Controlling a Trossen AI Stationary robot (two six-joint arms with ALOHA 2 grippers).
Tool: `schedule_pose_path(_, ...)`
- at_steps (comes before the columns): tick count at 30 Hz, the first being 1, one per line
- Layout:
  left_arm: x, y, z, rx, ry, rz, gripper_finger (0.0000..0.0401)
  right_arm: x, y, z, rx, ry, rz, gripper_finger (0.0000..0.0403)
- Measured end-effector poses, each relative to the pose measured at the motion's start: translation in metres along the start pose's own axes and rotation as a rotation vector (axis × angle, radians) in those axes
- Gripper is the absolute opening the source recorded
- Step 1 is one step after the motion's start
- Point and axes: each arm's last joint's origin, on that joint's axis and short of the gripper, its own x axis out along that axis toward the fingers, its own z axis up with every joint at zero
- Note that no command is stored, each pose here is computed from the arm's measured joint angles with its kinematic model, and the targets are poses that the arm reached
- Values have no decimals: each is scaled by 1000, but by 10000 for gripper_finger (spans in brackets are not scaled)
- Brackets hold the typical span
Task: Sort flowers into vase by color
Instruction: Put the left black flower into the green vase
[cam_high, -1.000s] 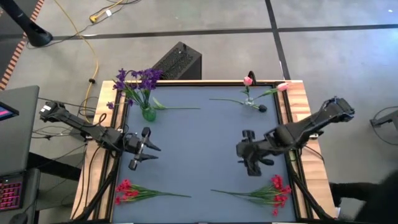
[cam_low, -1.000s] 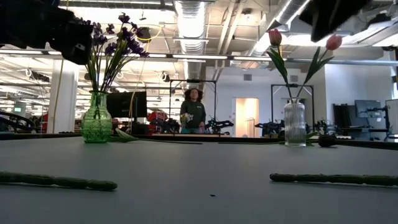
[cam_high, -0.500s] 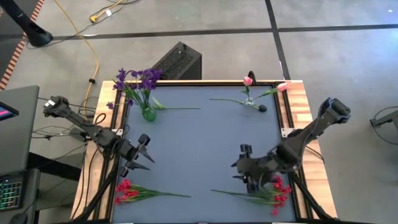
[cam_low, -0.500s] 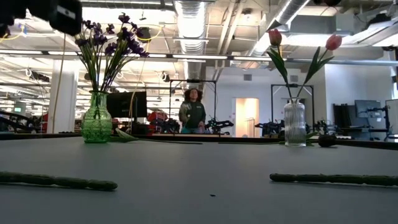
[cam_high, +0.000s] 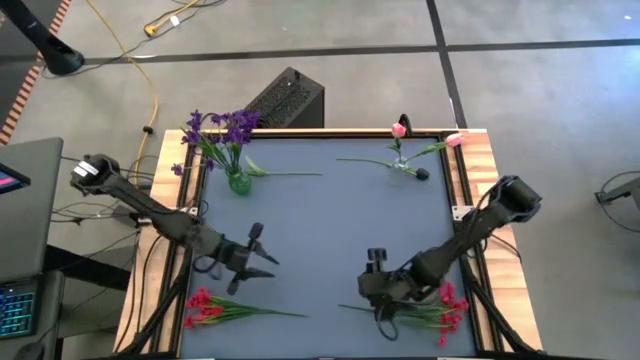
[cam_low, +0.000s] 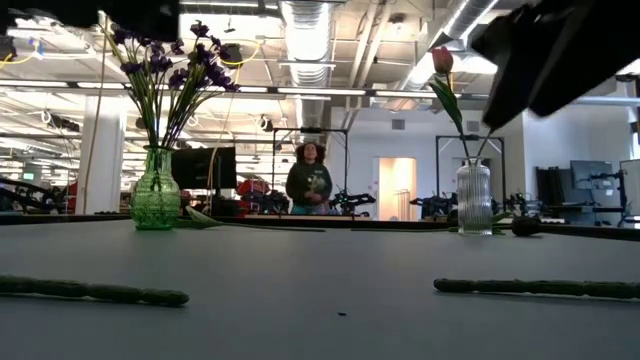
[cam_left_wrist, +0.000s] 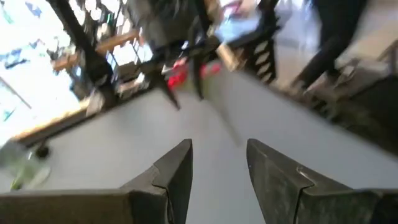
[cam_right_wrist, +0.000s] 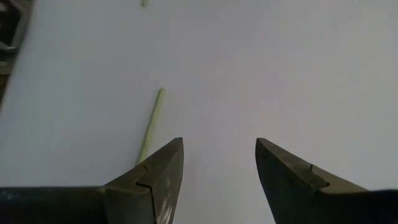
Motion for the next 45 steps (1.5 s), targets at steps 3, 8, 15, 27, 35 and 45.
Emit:
schedule_pose_path(3, 17, 8, -8, -2, 102, 28, 141, 18, -6, 5, 5, -15, -17, 225)
schedule_pose_path(8, 35, 22, -25, -21, 223, 64, 141, 59, -23, 26, -66, -150, -34, 225)
schedule_pose_path(15, 31, 33, -40, -94, 438, 89, 141, 124, -90, 56, -71, -398, -168, 225)
schedule_pose_path(27, 15, 39, -43, -182, 547, 226, 141, 162, -241, 96, 185, -355, -346, 216)
schedule_pose_path(35, 15, 39, -44, -197, 556, 216, 141, 174, -289, 109, 236, -212, -397, 185)
schedule_pose_path(45, 15, 38, -44, -203, 558, 193, 141, 165, -331, 99, 299, -65, -343, 182)
